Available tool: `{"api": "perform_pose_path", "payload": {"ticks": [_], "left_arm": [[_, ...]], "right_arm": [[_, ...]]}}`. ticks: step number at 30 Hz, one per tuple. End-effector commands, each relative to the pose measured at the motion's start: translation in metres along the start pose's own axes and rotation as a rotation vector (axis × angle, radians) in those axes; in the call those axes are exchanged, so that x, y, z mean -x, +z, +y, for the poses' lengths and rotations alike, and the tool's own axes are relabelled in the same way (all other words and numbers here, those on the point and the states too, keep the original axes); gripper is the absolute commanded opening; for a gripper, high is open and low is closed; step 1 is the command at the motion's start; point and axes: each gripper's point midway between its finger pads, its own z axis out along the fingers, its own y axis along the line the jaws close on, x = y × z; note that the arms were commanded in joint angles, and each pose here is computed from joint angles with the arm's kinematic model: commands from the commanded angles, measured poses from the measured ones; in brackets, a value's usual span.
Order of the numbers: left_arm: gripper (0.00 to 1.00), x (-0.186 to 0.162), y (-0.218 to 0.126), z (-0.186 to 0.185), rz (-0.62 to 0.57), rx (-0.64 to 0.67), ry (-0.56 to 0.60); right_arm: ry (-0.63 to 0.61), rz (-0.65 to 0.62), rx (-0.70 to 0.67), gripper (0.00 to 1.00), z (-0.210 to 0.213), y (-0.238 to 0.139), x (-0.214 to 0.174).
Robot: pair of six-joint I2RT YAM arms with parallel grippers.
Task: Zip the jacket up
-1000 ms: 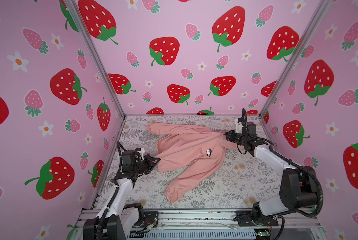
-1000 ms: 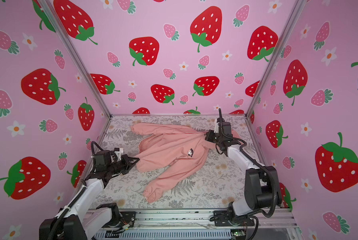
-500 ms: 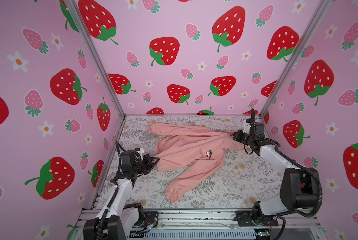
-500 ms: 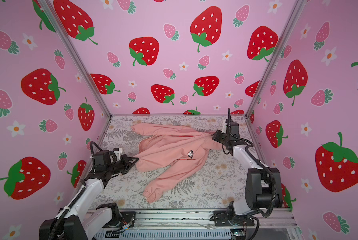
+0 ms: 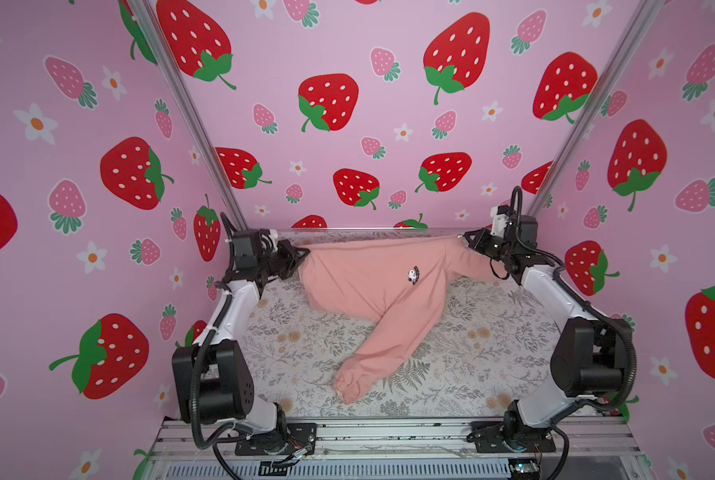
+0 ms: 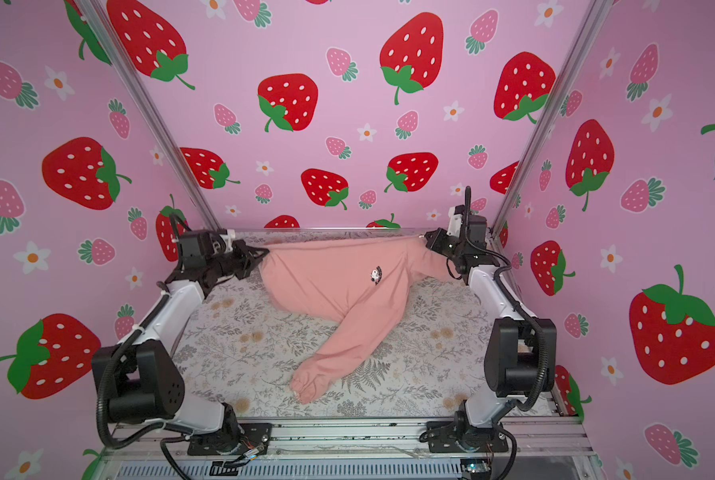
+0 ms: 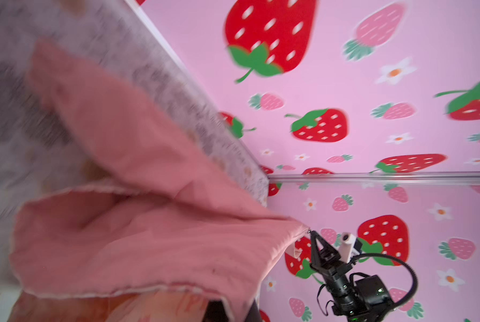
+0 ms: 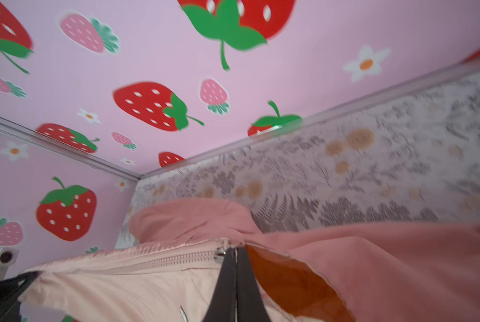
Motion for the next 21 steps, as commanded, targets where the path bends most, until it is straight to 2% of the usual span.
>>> {"api": "perform_pose_path", "payload": {"ticks": [1, 3, 5, 7, 9, 13, 21], "left_arm": [[0.0, 0.06, -0.021, -0.098, -0.095, -0.131, 0.147], [0.0, 0.078, -0.033, -0.141, -0.122, -0.176, 0.214], [0.0, 0.083, -0.042, -0.165, -0.123, -0.206, 0.249], [0.0, 0.079, -0.047, -0.171, -0.111, -0.217, 0.257], [0.0, 0.066, -0.048, -0.158, -0.099, -0.206, 0.241], [0.0, 0.021, -0.048, -0.092, -0.079, -0.115, 0.17], [0.0, -0.118, -0.054, 0.09, 0.026, 0.133, -0.065]], "right_arm": [[-0.1, -0.202, 0.164, 0.0, 0.059, -0.031, 0.087], [-0.141, -0.265, 0.199, 0.0, 0.078, -0.048, 0.113], [-0.17, -0.298, 0.207, 0.0, 0.087, -0.06, 0.127], [-0.199, -0.299, 0.205, 0.0, 0.091, -0.067, 0.127], [-0.212, -0.279, 0.179, 0.0, 0.085, -0.071, 0.113], [-0.194, -0.193, 0.097, 0.0, 0.05, -0.071, 0.057], [-0.066, 0.026, -0.103, 0.0, -0.049, -0.085, -0.116]]}}
